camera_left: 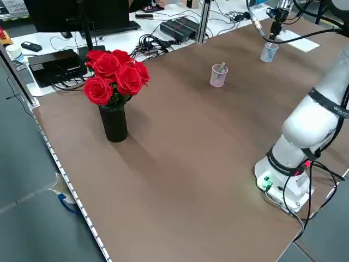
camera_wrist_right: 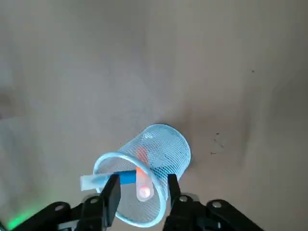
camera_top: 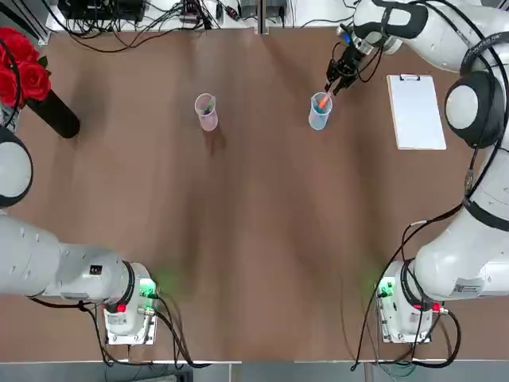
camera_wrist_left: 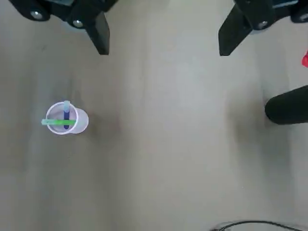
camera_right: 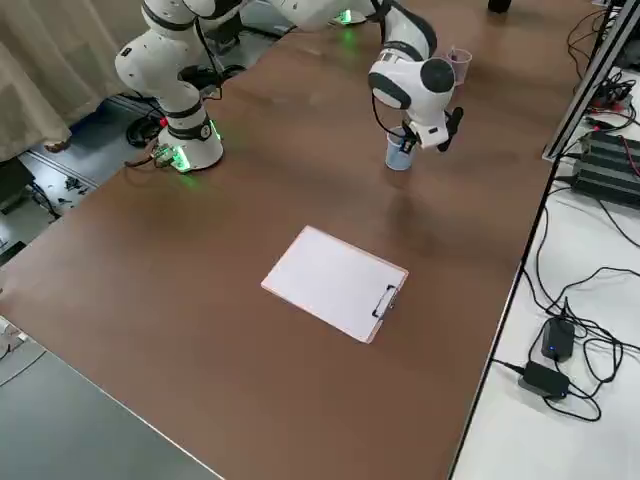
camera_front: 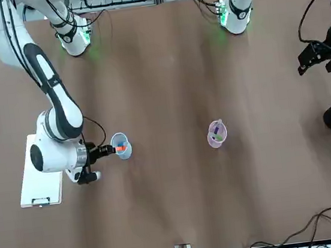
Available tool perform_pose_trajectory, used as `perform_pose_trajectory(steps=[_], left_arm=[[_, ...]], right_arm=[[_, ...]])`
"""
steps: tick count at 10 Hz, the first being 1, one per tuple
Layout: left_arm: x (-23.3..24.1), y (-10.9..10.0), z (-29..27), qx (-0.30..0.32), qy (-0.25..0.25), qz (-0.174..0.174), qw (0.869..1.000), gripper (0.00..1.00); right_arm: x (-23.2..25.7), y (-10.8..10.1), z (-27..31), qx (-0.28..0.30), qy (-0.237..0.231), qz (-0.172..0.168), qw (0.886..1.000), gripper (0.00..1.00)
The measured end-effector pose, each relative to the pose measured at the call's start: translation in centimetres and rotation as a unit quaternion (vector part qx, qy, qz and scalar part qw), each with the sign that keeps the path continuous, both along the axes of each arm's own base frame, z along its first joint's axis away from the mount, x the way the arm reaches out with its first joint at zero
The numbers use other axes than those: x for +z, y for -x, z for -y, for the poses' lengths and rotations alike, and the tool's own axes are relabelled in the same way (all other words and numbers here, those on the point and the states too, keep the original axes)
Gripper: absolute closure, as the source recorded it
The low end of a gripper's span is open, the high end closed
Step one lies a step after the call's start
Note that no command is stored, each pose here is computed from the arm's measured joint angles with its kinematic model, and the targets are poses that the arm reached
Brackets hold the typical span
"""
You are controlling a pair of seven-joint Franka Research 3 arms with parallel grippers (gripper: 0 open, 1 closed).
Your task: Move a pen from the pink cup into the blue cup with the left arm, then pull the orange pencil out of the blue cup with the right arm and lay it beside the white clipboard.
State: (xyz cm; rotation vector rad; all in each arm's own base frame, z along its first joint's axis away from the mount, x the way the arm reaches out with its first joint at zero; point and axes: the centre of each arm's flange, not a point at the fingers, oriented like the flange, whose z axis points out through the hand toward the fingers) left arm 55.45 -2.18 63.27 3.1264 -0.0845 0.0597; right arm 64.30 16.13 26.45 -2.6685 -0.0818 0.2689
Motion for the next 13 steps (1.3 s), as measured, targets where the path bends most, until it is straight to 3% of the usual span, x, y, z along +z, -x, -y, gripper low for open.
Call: perform_pose_trajectory(steps=[11, 13], left_arm=[[-0.44, -0.16, 0.20, -0.001, 0.004, -0.004, 1.000, 0.00], [-0.43, -0.17, 0.01, 0.001, 0.004, -0.004, 1.000, 0.00]], right_arm=[[-0.55, 0.37, -0.24, 0.000, 0.001, -0.001, 1.000, 0.70], [-0.56, 0.37, -0.23, -0.001, 0.001, -0.001, 1.000, 0.78]])
